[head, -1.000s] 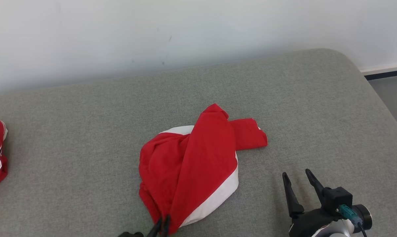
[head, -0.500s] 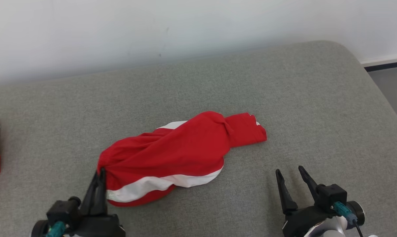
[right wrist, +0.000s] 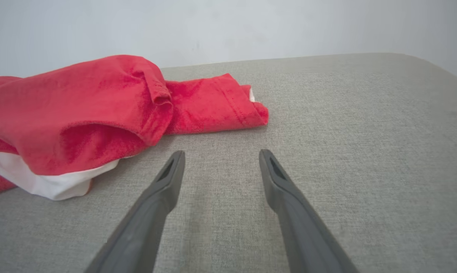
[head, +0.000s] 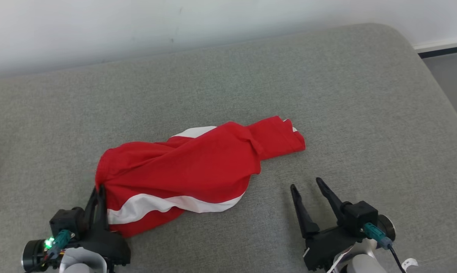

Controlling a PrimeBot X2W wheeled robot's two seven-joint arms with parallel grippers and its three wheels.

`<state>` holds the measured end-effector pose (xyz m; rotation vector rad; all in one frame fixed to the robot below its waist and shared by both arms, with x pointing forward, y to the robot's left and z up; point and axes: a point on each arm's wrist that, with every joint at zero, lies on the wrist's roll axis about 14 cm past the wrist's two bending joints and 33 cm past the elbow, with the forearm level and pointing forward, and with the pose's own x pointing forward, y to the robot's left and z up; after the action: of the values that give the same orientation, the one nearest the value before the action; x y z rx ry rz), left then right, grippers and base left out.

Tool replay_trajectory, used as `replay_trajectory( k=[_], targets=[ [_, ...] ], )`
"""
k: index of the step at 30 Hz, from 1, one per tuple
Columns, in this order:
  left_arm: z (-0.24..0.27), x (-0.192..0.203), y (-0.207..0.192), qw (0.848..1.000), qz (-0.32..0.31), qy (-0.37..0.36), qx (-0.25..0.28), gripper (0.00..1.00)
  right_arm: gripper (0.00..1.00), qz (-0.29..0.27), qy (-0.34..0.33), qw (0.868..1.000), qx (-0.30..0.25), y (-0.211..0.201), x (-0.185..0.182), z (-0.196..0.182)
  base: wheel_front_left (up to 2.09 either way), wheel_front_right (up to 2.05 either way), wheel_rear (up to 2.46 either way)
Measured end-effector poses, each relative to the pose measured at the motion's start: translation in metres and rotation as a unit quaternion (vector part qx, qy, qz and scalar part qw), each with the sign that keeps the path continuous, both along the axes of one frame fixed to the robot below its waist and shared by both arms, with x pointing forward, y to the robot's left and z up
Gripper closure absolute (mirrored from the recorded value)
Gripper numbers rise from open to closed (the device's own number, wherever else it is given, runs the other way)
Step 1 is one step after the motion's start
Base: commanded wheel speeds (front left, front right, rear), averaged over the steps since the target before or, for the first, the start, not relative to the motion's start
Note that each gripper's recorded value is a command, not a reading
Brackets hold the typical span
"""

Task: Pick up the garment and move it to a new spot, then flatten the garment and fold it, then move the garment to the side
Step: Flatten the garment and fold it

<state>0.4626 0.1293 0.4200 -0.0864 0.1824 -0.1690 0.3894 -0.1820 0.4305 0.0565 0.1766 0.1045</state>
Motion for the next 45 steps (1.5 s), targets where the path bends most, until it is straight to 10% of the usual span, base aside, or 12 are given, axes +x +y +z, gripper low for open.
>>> replay_trajectory(
  k=[1,2,25,28,31,45],
  targets=[
    [-0.004,-0.001,0.001,1.0,0.001,0.006,0.001,0.11,0.0,0.007,0.0,1.0,0.004,0.005,0.002,0.0,0.0,0.0,0.0],
    [-0.005,-0.001,0.003,1.0,0.004,0.008,0.001,0.0,0.0,0.014,-0.001,1.0,0.008,0.01,0.004,0.0,0.0,0.0,0.0],
    [0.01,-0.05,0.053,0.997,0.077,-0.015,0.0,0.0,0.0,0.095,0.015,0.995,0.004,0.061,0.041,-0.015,0.0,0.0,0.0],
    [0.009,-0.053,0.052,0.997,0.08,-0.013,-0.004,0.0,0.31,0.102,0.014,0.995,0.0,0.065,0.046,-0.015,0.0,0.0,0.0],
    [0.008,-0.055,0.054,0.996,0.084,-0.011,-0.006,0.0,1.0,0.106,0.014,0.994,-0.005,0.067,0.051,-0.016,0.0,0.0,0.0],
    [0.02,-0.061,0.016,0.999,0.028,-0.026,-0.027,0.0,1.0,0.054,-0.05,0.996,-0.047,0.014,0.041,0.027,0.0,0.0,0.0]
  ],
)
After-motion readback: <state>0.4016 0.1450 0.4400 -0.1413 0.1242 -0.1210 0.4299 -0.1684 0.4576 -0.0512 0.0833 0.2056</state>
